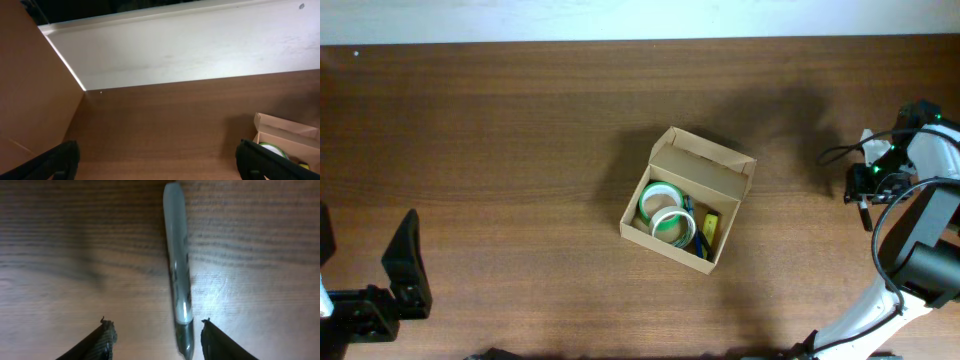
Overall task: Pack container
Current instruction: 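Move right gripper to the white marker and grasp it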
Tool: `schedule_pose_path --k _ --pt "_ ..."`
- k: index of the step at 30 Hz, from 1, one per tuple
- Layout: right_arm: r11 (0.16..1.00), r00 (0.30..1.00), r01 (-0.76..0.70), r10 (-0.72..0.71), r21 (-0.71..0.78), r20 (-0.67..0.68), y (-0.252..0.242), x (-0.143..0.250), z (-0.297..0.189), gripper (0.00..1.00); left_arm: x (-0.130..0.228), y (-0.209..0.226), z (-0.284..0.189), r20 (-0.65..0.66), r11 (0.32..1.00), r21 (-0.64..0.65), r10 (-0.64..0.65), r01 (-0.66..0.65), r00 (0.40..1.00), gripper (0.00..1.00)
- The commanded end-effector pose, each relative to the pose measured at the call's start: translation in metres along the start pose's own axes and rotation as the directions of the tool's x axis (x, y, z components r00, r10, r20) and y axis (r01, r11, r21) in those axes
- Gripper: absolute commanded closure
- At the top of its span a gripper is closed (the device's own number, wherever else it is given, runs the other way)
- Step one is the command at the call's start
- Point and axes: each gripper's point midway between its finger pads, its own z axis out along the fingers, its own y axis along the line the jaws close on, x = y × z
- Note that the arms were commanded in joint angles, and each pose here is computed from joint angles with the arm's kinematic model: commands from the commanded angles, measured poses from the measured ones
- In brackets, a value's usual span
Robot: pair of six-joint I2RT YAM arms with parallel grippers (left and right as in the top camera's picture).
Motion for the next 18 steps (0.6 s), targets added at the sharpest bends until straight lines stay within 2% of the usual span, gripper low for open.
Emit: schedule_pose_path --k 1,5,11,18 --pt "0.996 0.998 0.061 -0.06 0.065 -0.016 -0.012 0.004 0.008 0.48 0.0 0.0 0.0 -0.002 1.0 -0.003 0.019 -0.019 1.0 0.0" --pt "0.992 0.998 0.06 -0.062 0.111 0.012 -0.023 -0.003 0.009 0.54 0.0 0.0 0.0 -0.002 1.0 -0.002 0.018 -0.018 1.0 0.0" --pt "0.99 0.998 0.044 -0.051 0.132 0.046 -0.031 -0.01 0.008 0.56 0.0 0.0 0.0 -0.002 1.0 -0.002 0.018 -0.018 1.0 0.0" --pt "0.994 0.997 0.019 -0.027 0.107 0.068 -0.034 -0.008 0.016 0.59 0.0 0.0 0.0 -0.002 1.0 -0.002 0.018 -0.018 1.0 0.0"
